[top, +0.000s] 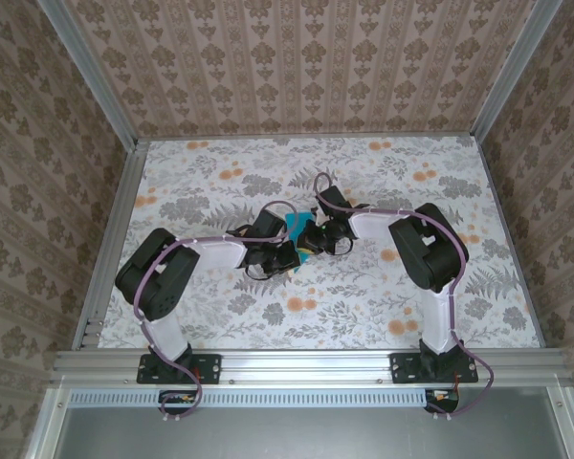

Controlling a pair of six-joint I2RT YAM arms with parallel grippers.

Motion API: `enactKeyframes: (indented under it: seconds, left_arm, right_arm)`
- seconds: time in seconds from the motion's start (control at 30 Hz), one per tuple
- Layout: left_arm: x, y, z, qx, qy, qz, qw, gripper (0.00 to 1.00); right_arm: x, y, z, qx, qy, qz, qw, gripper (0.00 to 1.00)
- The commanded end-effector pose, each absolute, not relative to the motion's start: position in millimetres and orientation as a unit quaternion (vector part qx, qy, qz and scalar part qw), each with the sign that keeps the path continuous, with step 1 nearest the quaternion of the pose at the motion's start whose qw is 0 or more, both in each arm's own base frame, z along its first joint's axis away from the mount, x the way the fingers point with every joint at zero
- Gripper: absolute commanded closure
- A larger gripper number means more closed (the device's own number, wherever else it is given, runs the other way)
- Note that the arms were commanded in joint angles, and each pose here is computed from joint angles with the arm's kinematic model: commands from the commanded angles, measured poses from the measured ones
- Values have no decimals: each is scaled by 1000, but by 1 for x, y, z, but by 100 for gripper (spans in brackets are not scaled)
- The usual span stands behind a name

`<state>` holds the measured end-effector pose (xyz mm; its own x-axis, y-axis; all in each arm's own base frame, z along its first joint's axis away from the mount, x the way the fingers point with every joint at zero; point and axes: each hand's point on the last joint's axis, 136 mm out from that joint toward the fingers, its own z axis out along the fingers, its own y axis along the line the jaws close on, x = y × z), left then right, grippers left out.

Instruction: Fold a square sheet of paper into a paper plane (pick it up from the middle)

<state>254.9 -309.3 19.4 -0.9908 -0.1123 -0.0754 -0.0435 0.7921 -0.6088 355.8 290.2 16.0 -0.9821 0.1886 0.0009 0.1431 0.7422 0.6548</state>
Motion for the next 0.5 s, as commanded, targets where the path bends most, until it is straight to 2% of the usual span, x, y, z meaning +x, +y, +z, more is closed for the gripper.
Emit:
enactKeyframes:
  seconds: [0.0, 0.2, 0.47]
  left_arm:
    - [234, -286, -12, -66, 962, -266, 8, 93]
    - [232, -282, -15, -67, 965, -255, 7, 95]
    - [235, -281, -13, -63, 968, -244, 8, 96]
  right_arm:
    - [364, 283, 37, 98, 925, 364, 47, 90]
    - [360, 272, 59, 84, 919, 379, 71, 90]
    - [333, 273, 39, 77, 926, 369, 37, 94]
